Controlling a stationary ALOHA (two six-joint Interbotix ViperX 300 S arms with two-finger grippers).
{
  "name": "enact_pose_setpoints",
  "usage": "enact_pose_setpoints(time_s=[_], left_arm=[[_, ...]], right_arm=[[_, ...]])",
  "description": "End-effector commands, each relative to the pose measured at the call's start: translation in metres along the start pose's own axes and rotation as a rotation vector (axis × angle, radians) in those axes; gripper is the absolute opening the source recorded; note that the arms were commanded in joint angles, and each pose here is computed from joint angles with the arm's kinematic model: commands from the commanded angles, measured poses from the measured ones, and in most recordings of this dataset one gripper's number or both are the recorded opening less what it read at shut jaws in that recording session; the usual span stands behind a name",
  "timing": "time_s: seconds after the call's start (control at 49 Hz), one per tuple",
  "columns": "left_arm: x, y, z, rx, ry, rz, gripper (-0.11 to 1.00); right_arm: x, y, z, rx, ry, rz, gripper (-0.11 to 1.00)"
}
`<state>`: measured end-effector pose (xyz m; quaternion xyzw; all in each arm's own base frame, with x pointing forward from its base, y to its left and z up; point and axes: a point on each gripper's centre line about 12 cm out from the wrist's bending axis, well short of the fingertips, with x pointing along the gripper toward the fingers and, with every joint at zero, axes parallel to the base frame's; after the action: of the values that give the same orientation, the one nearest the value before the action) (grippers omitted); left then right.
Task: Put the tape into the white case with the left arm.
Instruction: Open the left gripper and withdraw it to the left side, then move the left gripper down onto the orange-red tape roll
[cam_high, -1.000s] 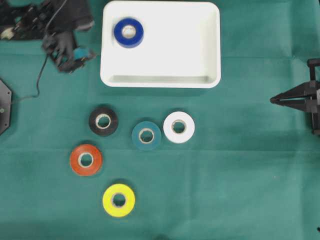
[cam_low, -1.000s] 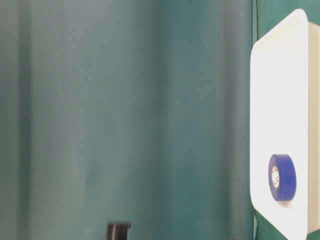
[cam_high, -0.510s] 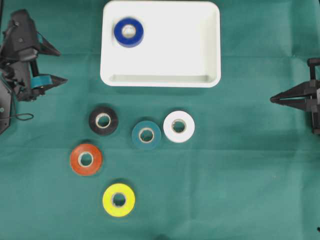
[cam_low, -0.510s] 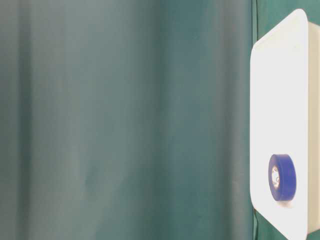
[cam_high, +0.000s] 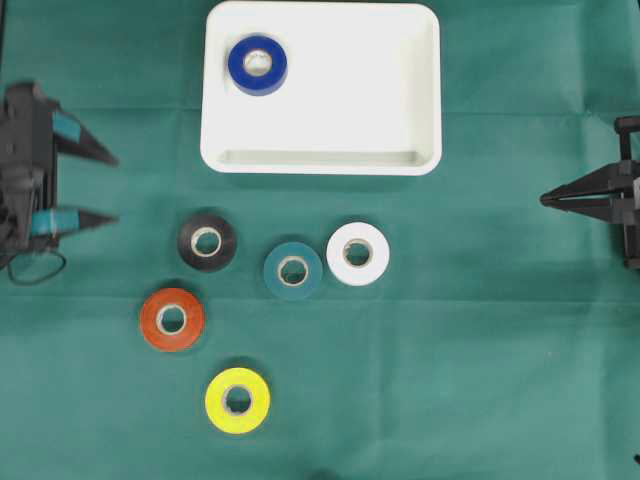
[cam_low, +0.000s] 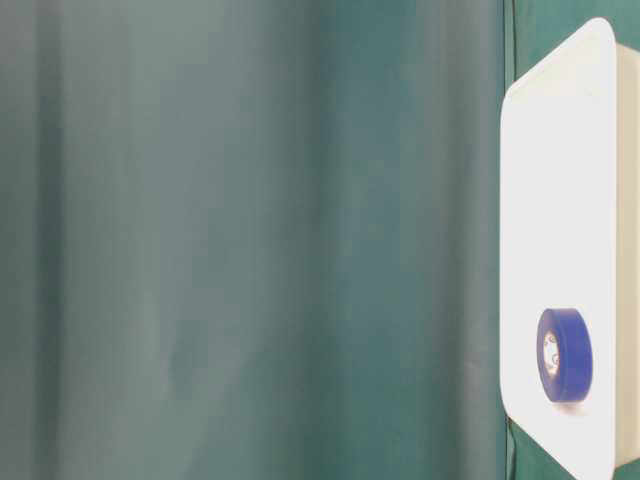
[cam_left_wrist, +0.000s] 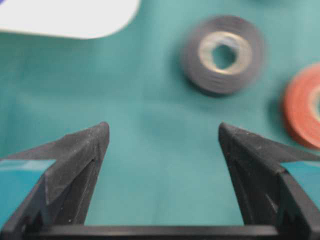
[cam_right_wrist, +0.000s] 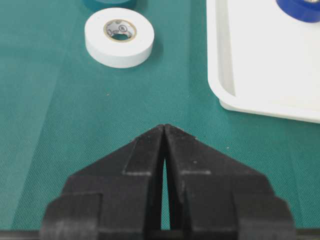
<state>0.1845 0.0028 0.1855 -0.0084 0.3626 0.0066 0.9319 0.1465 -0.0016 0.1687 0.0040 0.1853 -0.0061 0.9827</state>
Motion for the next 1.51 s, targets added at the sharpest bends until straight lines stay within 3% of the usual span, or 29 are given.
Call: enact_pose_setpoints(time_s=[0.0, 0.204, 0.286, 0.694, 0.877, 1.489], left_arm=[[0.000, -0.016, 0.004, 0.056, -0.011, -0.064, 0.87], [-0.002, -0.046, -0.003, 0.163, -0.008, -0.183, 0.84], [-0.003, -0.050, -0.004, 0.180, -0.007, -0.202, 0.84], [-0.003, -0.053, -0.004, 0.190, -0.010, -0.214, 0.76], [0.005, -0.058, 0.010, 0.191, -0.054, -0.217, 0.76], [0.066, -0.077, 0.039, 0.225, 0.116, -0.201, 0.76]], right_arm=[[0.000, 0.000, 0.005, 0.000, -0.017, 0.000, -0.10], [0.000, 0.000, 0.005, 0.000, -0.017, 0.000, -0.10], [0.000, 0.000, 0.005, 0.002, -0.017, 0.000, -0.10], [0.000, 0.000, 0.005, 0.002, -0.017, -0.001, -0.10], [0.000, 0.000, 0.005, 0.000, -0.017, 0.000, -0.10], [0.000, 0.000, 0.006, 0.000, -0.020, 0.000, -0.10]])
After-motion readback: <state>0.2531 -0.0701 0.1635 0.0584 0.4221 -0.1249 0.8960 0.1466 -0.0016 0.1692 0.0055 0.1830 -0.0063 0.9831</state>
